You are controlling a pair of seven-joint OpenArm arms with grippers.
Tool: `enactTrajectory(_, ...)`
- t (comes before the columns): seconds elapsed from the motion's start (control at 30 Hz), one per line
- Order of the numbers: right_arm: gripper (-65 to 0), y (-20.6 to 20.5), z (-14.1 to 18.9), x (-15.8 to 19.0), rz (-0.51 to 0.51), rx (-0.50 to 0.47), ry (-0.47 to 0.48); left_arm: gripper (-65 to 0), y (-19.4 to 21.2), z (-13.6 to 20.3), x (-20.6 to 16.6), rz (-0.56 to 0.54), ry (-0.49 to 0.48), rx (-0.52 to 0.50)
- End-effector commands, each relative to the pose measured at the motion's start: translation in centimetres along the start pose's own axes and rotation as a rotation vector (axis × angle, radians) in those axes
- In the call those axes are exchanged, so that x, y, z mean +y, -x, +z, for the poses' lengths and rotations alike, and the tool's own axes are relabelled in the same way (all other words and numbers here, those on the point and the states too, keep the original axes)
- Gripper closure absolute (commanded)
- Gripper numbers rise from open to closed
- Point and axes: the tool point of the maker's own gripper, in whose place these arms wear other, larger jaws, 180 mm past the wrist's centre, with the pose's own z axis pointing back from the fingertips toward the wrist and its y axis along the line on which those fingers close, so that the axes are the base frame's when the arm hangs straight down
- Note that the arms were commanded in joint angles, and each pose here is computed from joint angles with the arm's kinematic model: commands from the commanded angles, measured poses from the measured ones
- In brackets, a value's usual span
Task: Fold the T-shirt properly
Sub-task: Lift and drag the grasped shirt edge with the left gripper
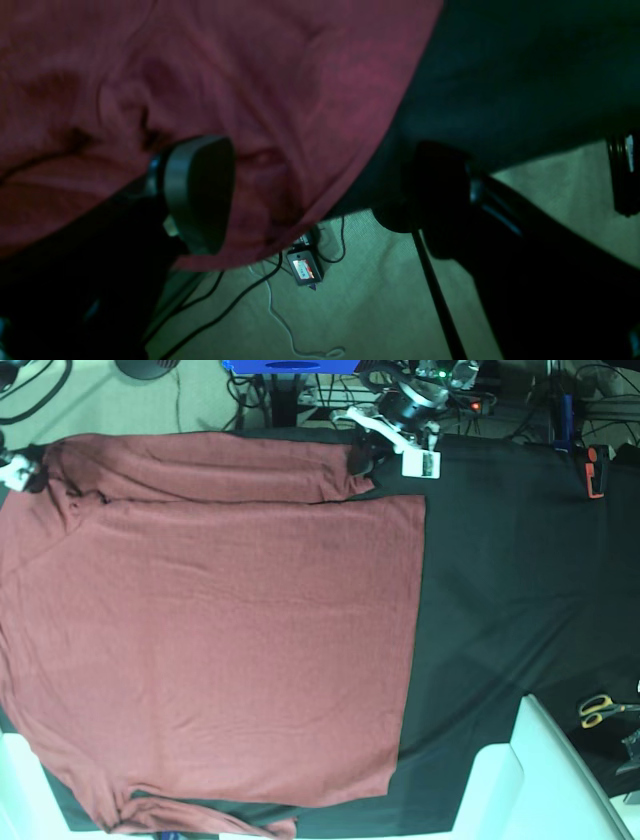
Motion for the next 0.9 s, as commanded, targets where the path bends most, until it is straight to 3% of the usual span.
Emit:
enactTrajectory(0.0, -52.7, -1.9, 0.4, -0.5, 0.007, -0.065, 0.002, 0.0, 1.3, 0.4, 0.3, -0.004, -0.012, 0.055)
enactTrajectory(0.17, -52.7, -3.1, 0.1, -1.3, -0.002, -0.096, 0.002, 0.0, 1.2, 0.4, 0.3, -0.004, -0.013, 0.053)
enactTrajectory(0.47, -52.5, -2.1, -1.1, -1.9, -0.049, -0.052, -0.018, 0.0, 1.3, 0.5, 0.1, -0.001, -0.009, 0.053)
enactTrajectory(0.67, -35.3, -1.1, -1.7, -1.6, -0.068, -0.024, -0.033, 0.0, 1.5, 0.6, 0.1, 0.0, -0.01, 0.056)
enactTrajectory(0.87, -28.1, 0.7, -2.5, -1.5, -0.105, 0.02, -0.05, 0.0, 1.5, 0.6, 0.1, 0.0, -0.01, 0.056)
